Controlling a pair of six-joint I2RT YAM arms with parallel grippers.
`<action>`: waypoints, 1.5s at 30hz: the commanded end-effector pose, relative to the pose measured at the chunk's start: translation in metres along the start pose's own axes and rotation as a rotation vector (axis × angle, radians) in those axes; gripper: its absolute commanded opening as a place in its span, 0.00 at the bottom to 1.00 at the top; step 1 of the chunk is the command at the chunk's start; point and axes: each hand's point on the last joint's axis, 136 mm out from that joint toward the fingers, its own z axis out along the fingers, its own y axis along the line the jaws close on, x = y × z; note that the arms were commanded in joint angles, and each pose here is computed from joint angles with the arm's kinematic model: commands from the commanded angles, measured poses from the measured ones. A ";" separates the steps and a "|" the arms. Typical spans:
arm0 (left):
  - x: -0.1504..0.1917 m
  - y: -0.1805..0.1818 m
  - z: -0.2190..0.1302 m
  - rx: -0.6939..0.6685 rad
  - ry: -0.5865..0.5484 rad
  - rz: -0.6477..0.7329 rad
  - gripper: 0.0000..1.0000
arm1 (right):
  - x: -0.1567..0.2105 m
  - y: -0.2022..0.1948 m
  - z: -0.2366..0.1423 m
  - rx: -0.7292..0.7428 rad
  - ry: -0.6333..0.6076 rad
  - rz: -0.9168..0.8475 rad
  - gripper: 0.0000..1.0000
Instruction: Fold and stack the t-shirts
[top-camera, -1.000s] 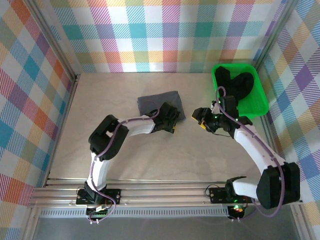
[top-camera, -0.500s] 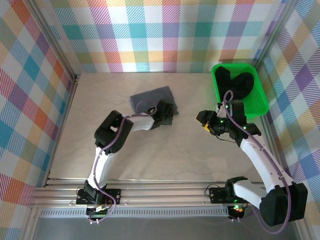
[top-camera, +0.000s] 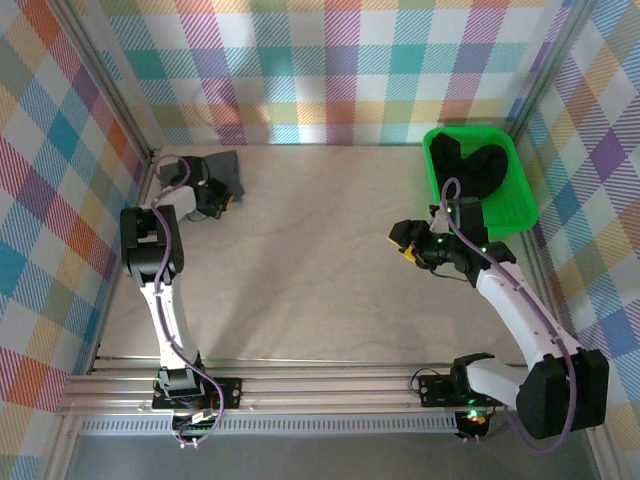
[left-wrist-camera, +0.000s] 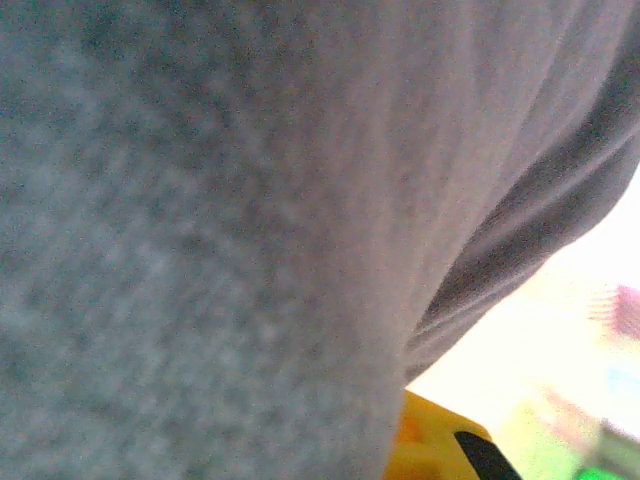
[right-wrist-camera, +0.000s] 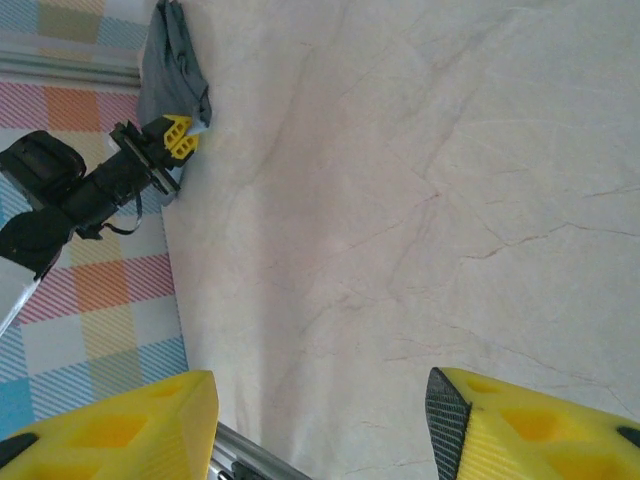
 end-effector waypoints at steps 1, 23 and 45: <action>0.006 0.030 0.000 -0.088 0.143 0.168 0.00 | -0.009 0.025 -0.001 -0.096 0.000 -0.066 0.58; 0.001 -0.040 -0.119 -0.036 -0.207 0.257 1.00 | -0.039 0.078 -0.022 -0.272 -0.143 -0.086 0.71; 0.089 0.112 -0.261 -0.326 -0.738 0.774 1.00 | -0.076 -0.110 -0.078 0.652 -0.688 -0.506 1.00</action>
